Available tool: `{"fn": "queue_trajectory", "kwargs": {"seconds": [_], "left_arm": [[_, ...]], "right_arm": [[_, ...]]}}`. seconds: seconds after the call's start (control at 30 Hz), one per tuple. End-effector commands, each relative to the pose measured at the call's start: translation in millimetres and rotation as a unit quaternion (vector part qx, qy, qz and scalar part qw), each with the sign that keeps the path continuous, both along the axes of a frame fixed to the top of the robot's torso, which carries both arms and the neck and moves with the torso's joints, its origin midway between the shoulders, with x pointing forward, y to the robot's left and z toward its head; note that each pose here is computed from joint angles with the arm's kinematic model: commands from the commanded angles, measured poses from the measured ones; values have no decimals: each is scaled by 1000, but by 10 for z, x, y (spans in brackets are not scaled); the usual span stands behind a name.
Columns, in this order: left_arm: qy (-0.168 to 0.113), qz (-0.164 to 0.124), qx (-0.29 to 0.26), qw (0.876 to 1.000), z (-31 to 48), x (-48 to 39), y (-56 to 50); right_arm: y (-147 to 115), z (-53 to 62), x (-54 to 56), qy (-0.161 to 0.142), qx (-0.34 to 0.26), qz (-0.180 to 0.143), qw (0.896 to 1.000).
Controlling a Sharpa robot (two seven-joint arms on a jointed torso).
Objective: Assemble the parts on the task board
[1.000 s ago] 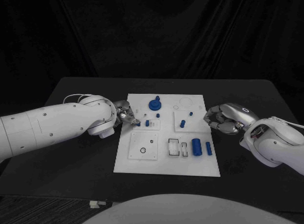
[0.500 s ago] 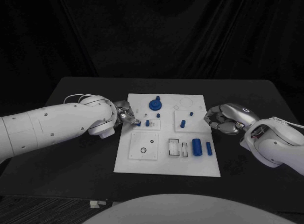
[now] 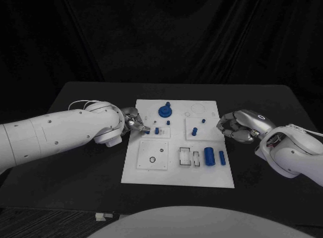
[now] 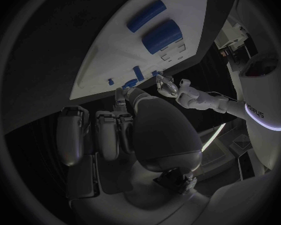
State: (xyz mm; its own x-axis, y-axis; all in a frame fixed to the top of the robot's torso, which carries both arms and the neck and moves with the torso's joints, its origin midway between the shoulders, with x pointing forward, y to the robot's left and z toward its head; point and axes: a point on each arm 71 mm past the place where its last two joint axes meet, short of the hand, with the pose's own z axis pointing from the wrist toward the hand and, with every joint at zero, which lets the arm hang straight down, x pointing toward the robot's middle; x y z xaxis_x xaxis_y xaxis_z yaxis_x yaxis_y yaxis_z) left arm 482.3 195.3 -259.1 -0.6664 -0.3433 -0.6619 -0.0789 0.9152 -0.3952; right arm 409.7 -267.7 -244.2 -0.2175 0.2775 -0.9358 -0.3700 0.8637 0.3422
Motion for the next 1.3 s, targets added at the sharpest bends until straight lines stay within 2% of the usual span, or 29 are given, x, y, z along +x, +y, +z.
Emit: {"fn": "queue_trajectory", "kwargs": {"seconds": [0.03,0.77,1.13,1.3], "left_arm": [[11,-16,-6,1000,-24,-27,-49],[13,-17,-3,1000,-38,-10,-61],[31,-15,14,999,-65,-13,-53],[26,-11,12,1000,-61,-3,-44]], "right_arm": [[-7,-4,-1,-2,-1,-7,1000],[-2,-8,1,-1,-2,-6,1000],[-4,-7,-1,-1,-2,-7,1000],[-3,-8,-1,0,-2,-6,1000]]}}
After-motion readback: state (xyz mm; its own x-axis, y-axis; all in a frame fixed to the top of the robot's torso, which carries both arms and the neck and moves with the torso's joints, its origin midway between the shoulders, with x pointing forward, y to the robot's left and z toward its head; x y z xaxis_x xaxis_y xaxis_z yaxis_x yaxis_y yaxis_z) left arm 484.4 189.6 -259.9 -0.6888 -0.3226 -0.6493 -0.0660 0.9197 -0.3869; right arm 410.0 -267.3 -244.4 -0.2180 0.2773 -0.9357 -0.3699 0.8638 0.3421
